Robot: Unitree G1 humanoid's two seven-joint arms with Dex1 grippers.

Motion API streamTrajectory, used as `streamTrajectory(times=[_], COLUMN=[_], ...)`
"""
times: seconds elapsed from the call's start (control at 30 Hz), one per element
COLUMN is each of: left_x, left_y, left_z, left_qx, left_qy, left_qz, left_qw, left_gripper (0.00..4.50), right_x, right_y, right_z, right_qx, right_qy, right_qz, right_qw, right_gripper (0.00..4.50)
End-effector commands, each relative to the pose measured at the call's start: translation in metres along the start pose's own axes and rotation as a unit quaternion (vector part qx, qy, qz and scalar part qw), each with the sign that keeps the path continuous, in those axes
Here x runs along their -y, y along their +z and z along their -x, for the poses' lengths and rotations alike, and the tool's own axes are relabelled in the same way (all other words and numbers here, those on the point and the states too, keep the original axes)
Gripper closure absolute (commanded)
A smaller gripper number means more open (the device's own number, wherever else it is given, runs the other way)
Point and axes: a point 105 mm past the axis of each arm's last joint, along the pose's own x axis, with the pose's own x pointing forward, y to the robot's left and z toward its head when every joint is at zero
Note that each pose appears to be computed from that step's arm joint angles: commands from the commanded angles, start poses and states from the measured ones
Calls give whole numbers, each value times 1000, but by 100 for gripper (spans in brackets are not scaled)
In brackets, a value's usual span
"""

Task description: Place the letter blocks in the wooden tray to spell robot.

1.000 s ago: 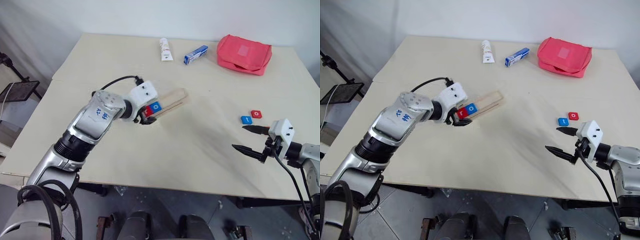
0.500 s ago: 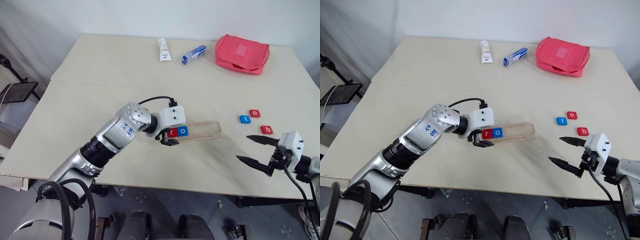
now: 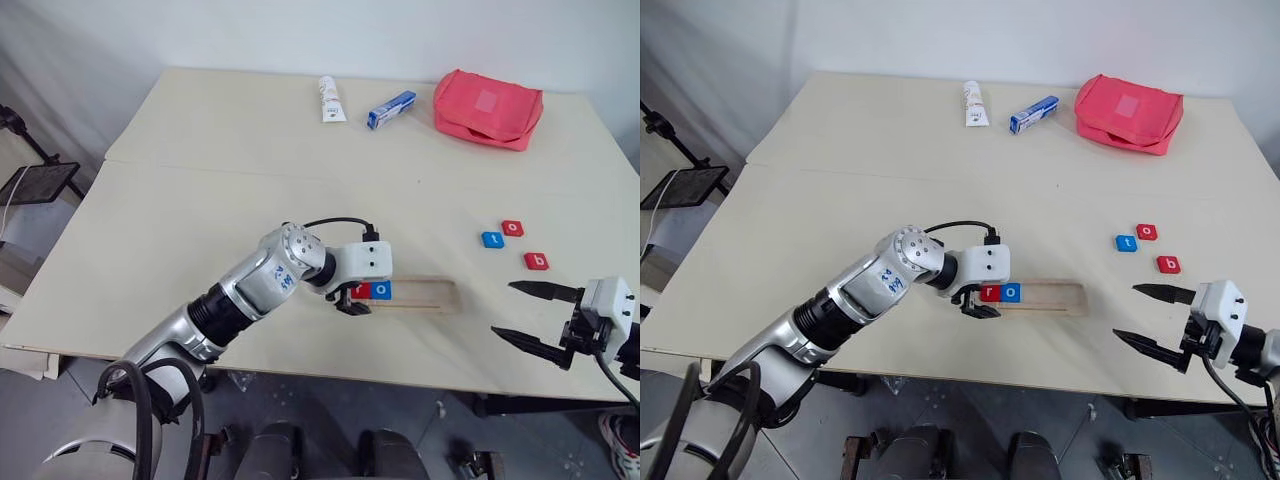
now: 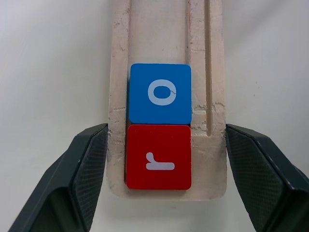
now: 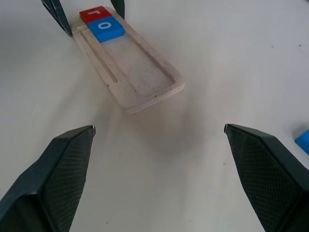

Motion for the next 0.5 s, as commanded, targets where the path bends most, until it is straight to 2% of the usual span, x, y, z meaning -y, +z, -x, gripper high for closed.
streamTrajectory(times=[0.03,0.23,0.33,0.5], left_x=[-3,1,0,-1], left_y=[11,14,14,15], left_z=[-2,-6,-7,-8], left_qx=[9,12,12,13], left_qy=[5,-8,-6,-5], left_qz=[-13,-33,-38,-43], left_qw=[1000,999,999,999], left_gripper=[111,111,9,4], right_x=[3,-2,-3,-3], right_y=[8,6,6,6], right_z=[5,6,6,8], right_qx=[16,14,13,12], right_qy=[-32,-44,-47,-55], right_qz=[12,8,8,9], right_qw=[999,999,999,998], right_gripper=[0,0,0,0])
